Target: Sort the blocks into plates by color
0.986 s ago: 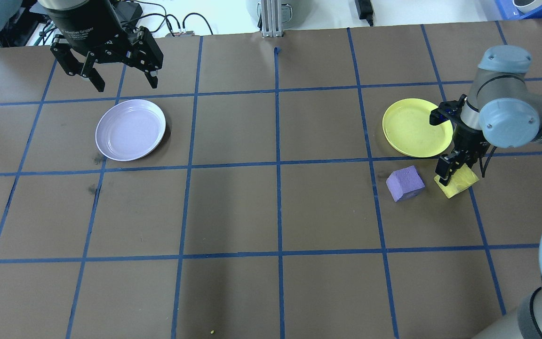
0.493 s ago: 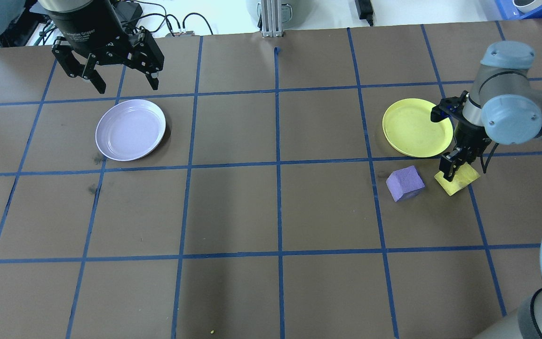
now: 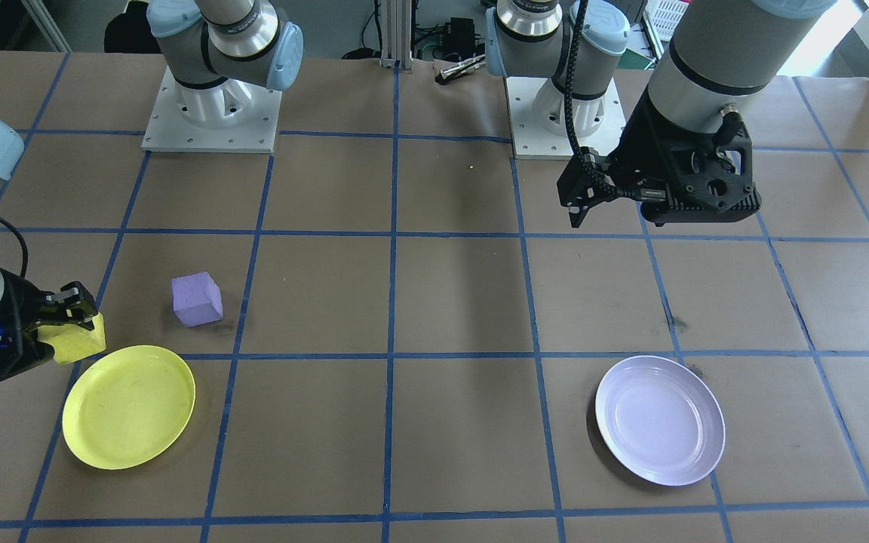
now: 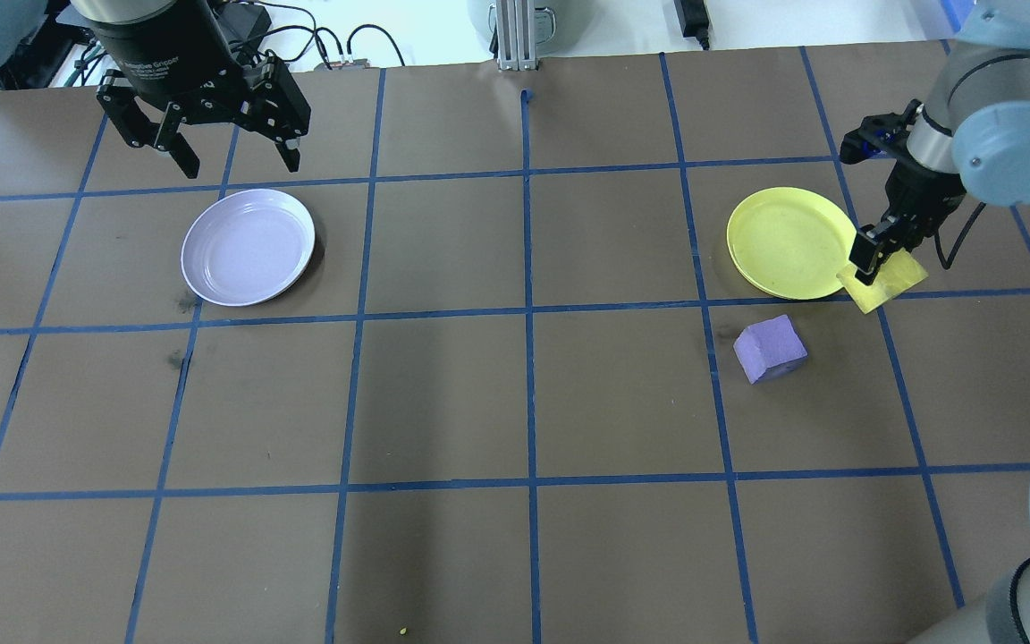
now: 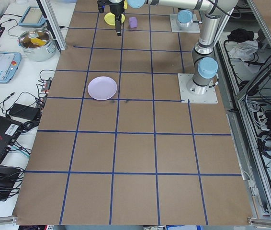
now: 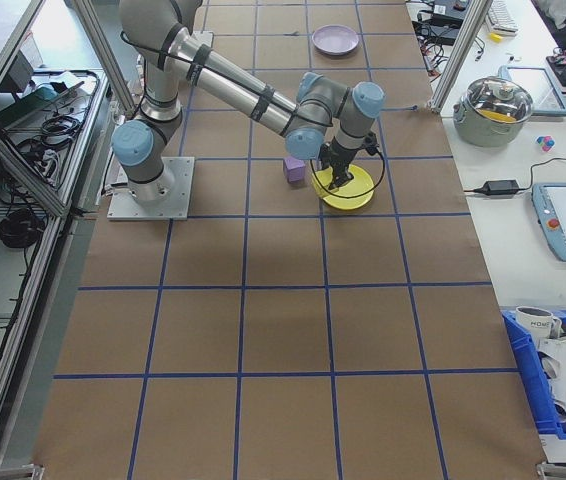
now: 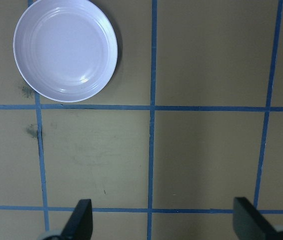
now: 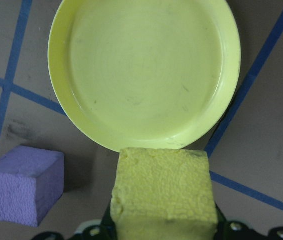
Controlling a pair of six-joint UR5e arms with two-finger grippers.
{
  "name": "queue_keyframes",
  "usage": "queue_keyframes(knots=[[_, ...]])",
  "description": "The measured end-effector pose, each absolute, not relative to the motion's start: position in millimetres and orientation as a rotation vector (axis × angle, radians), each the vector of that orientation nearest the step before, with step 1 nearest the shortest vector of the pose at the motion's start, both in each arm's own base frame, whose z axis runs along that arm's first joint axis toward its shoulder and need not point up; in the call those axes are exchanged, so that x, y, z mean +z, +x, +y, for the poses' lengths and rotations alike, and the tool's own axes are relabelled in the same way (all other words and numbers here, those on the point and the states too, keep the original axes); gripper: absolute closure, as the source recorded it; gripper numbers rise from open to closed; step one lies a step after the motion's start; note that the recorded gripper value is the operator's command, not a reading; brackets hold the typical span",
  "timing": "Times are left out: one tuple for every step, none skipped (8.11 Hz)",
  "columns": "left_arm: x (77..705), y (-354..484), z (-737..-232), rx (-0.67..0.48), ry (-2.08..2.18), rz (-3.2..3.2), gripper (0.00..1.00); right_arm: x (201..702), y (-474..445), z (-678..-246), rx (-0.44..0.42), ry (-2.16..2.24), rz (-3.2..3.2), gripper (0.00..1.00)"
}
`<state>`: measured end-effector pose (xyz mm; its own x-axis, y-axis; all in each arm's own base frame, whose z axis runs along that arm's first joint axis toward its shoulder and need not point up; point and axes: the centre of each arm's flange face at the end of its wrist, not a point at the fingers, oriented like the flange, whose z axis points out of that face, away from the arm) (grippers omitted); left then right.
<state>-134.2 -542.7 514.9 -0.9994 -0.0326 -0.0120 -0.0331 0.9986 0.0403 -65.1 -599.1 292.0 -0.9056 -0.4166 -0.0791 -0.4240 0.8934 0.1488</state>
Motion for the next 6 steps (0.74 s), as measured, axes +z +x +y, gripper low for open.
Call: queue_keyframes(knots=[[514.2,-134.3,-543.1,0.060,-0.052,3.130,0.00,298.7,-62.0,-608.9,0.200,-0.580,3.014,1.00],[513.2,-134.2,-543.7,0.054,-0.051,3.130,0.00,292.2,-60.5,-619.8,0.151,-0.522,3.009,1.00],[512.6,-134.3,-544.6,0.045,-0.051,3.131,0.00,277.3,-60.6,-630.6,0.119,-0.471,3.013,1.00],[512.8,-134.3,-545.2,0.037,-0.051,3.131,0.00,261.9,-55.8,-638.3,0.114,-0.438,3.013,1.00],[512.6,-134.2,-545.3,0.035,-0.051,3.130,0.00,250.1,-45.5,-643.4,0.120,-0.415,3.014,0.94],[512.4,-134.2,-545.4,0.035,-0.050,3.130,0.00,242.1,-33.5,-646.3,0.132,-0.370,3.019,0.63]])
